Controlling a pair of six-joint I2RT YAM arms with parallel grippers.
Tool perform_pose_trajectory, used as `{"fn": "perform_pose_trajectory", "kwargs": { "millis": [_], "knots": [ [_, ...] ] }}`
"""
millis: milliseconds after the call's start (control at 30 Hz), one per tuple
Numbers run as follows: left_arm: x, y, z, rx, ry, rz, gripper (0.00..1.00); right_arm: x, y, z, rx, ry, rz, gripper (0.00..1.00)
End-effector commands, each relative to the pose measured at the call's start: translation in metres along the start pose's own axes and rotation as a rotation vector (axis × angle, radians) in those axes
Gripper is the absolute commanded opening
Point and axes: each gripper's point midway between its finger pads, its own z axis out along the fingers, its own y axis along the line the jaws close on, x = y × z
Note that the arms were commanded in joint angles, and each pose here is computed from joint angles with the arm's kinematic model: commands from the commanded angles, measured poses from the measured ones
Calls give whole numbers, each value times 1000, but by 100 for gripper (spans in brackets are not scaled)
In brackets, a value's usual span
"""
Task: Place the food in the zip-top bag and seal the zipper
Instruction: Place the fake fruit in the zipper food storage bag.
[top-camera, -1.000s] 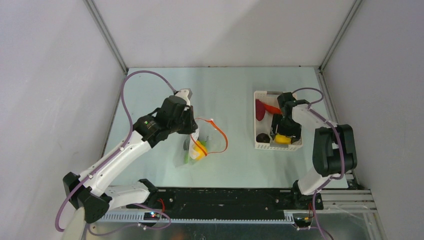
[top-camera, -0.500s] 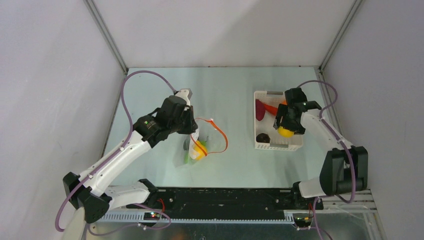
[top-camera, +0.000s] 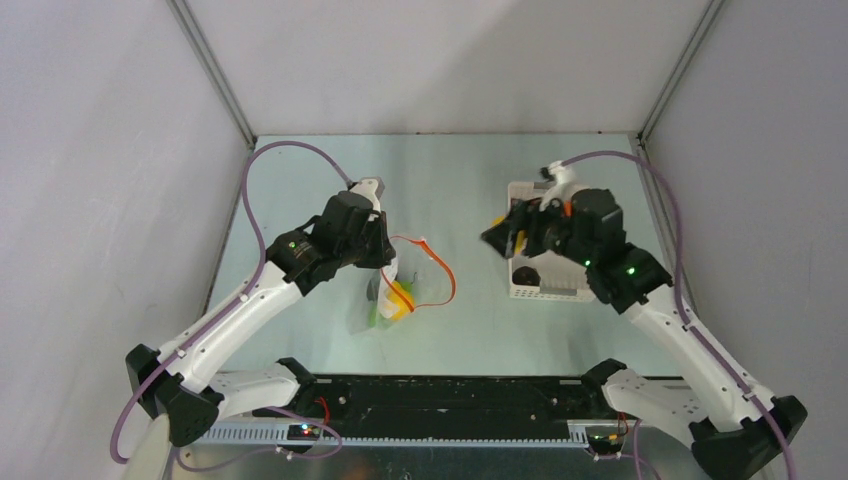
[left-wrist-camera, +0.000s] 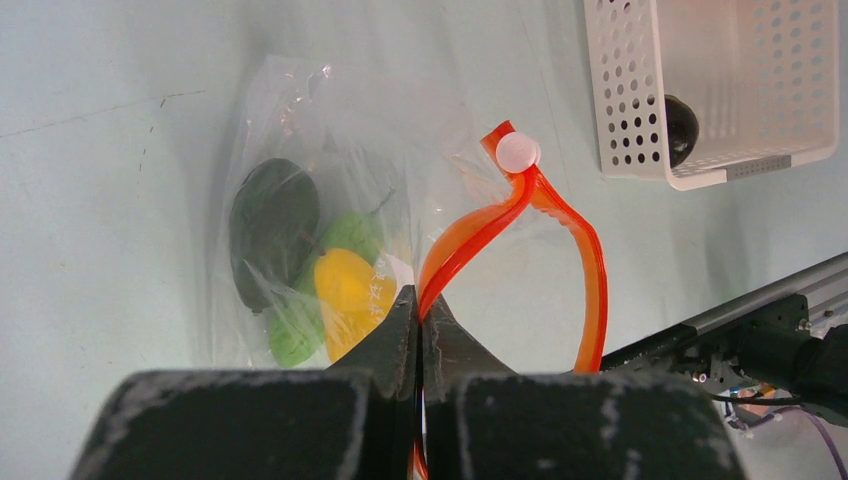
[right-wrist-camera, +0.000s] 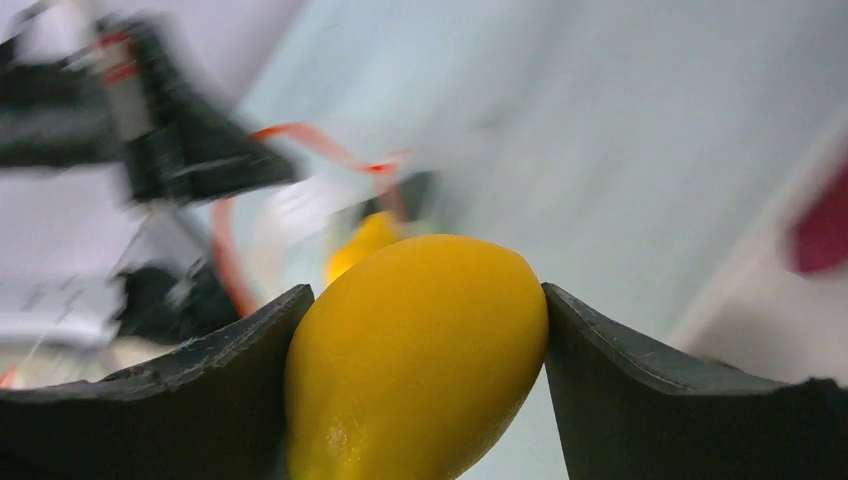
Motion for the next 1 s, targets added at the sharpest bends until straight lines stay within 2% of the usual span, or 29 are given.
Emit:
{"fn": "perform_pose_trajectory", "kwargs": {
  "millis": [0, 167, 267, 433, 633, 733, 867, 967],
  "knots": [
    [-8, -6, -5, 36, -28, 18, 0, 3, 99, 12, -402, -41, -67, 26],
    [-9, -7, -8, 45, -37, 20, 0, 31, 144, 47, -519, 40, -2, 30],
    [-10, -8, -10, 50, -46, 22, 0, 51, 150, 70, -526, 126, 34, 30],
    [-12, -12, -14, 80, -54, 30, 0, 67, 129, 106, -359, 162, 144, 32],
    [-13, -17, -19, 113, -64, 44, 0, 92, 109, 139, -169, 225, 240, 39],
    [-14, -18, -20, 122, -74, 47, 0, 102, 101, 150, -58, 241, 288, 49],
    [-16, -19, -22, 127, -83, 47, 0, 107, 81, 152, 141, 235, 249, 62],
    [-16, -18, -22, 128, -86, 48, 0, 95, 75, 146, 238, 178, 201, 83]
  ]
}}
